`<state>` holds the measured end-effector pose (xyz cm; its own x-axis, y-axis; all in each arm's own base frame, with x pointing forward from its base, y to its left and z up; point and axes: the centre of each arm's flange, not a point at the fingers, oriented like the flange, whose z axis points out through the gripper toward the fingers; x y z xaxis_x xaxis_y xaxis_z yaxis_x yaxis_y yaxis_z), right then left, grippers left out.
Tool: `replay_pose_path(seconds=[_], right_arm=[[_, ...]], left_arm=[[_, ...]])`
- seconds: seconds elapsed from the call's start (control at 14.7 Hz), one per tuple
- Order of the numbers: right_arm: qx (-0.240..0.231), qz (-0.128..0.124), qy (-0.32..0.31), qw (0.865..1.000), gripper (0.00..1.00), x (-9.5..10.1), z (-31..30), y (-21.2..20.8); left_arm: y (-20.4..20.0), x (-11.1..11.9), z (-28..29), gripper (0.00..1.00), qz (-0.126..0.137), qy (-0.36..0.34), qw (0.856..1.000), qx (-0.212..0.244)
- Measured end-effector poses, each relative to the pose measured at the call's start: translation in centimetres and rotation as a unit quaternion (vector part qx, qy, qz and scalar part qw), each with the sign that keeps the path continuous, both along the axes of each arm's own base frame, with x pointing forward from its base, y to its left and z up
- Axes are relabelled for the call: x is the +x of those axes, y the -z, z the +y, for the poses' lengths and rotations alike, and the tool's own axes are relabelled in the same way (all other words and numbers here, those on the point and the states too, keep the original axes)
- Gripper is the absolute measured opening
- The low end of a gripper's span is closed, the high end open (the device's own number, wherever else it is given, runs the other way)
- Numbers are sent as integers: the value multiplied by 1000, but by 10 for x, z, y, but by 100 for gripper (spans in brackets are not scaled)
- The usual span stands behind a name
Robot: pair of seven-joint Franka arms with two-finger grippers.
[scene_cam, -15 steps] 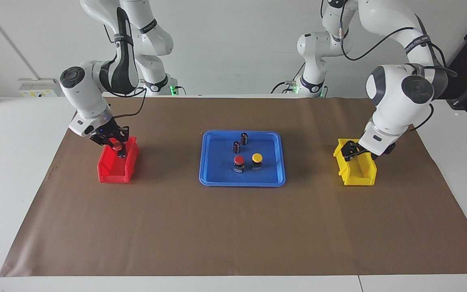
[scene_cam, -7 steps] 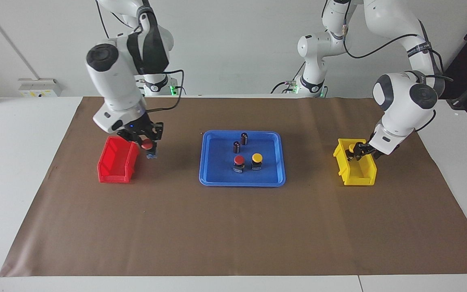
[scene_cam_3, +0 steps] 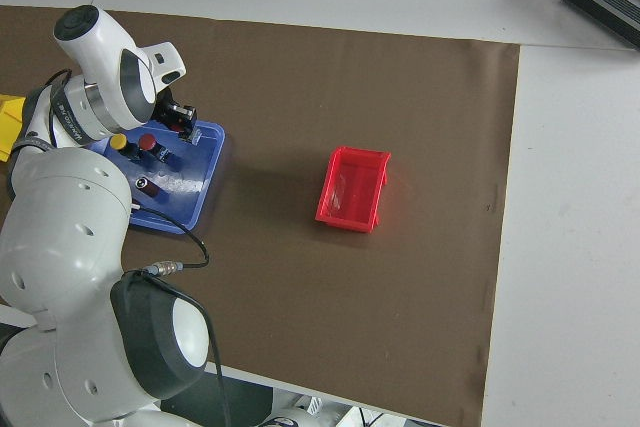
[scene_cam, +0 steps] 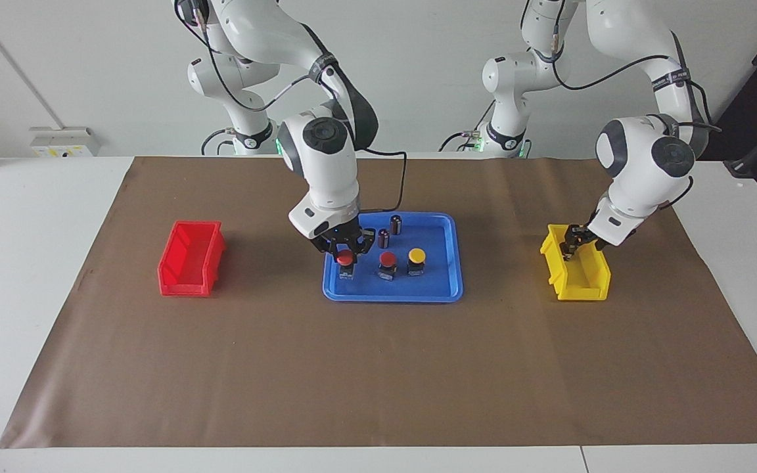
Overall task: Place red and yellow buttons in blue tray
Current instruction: 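Place the red button in the tray while the left gripper grasps a yellow button, then place the yellow button in the tray while the right gripper returns to rest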
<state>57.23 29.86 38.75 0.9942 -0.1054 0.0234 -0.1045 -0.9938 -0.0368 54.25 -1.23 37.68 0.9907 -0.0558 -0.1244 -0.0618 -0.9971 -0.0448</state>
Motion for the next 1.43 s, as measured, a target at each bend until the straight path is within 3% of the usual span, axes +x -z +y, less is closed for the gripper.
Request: replay_pose_path(seconds=[0.54,0.68,0.75,0.82,0.88,1.09,1.16,1.29,1.43], right_arm=[[-6,12,-9,1000,41,-17,5,35],[-7,11,-9,1000,45,-17,4,35],[-6,11,-7,1000,47,-16,3,34],[-6,8,-5,1000,54,-13,1,32],[-4,1,-1,1000,63,-8,-3,25],[-3,-8,32,999,96,22,-39,-29],[-6,-4,44,999,100,31,-64,-58],[-10,4,49,999,100,39,-132,-121],[-10,7,52,999,100,27,-204,-180]], left_arm=[[14,-20,-1,67,3,2,1000,0],[16,-23,-2,61,4,1,1000,-2],[16,-22,-2,50,2,0,1000,-3],[15,-21,-2,40,-5,0,1000,-3],[14,-19,-2,40,-16,1,1000,-4],[-6,-1,-3,40,-51,2,999,-6],[-26,12,-6,40,-63,5,998,-7],[-76,40,-21,40,-61,20,998,1],[-106,55,-59,40,-65,-2,998,5]])
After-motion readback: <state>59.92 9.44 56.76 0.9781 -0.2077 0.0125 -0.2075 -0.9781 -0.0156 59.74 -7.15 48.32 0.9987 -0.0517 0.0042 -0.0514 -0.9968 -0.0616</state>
